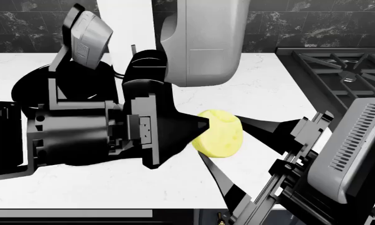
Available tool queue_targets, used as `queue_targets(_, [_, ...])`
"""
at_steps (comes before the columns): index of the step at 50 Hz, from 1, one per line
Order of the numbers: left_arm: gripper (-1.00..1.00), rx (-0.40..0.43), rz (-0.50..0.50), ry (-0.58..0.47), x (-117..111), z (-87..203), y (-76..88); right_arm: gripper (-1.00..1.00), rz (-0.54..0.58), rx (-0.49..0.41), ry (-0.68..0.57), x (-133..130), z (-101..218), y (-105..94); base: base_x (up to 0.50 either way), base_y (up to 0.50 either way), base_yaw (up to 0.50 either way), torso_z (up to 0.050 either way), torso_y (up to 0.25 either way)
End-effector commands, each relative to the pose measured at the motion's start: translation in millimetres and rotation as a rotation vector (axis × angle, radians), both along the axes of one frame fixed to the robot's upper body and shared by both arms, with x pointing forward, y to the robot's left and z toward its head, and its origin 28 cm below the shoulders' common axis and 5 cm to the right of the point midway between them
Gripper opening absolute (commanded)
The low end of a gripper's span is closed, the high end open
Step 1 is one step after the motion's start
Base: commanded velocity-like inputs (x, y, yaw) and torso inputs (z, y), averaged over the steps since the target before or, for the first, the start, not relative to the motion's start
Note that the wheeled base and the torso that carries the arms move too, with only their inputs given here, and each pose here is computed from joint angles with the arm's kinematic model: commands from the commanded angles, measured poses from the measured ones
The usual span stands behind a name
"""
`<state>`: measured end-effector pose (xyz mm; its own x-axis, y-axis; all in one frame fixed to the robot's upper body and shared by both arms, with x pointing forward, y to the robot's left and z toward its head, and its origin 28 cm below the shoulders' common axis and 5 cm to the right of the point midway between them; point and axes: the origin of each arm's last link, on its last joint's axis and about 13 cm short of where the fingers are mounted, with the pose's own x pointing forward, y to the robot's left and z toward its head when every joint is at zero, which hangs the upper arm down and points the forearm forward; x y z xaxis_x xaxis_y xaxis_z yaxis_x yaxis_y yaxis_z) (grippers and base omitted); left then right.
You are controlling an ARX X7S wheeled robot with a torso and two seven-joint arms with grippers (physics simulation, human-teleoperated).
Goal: Place the cheese in the stand mixer bowl.
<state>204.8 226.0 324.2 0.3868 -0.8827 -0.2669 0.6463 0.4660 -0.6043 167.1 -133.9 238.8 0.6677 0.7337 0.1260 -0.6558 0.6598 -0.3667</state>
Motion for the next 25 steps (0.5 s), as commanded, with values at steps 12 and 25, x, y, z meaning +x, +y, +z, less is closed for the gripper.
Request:
queue_targets(12, [1.0,0.015,-0.059,0.011,8.2,-5.9,-10.5,-1.0,0.001,-0.004,-0.018,1.8,1.5,0.8,0.0,0.0,0.0,0.0,0.0])
queue_targets(25, [1.0,0.007,-0.098,0.013,14.2,-6.2,-14.8,-1.0,0.001,-0.004,-0.021,1.8,1.1,1.3,0.0,0.0,0.0,0.0,0.0])
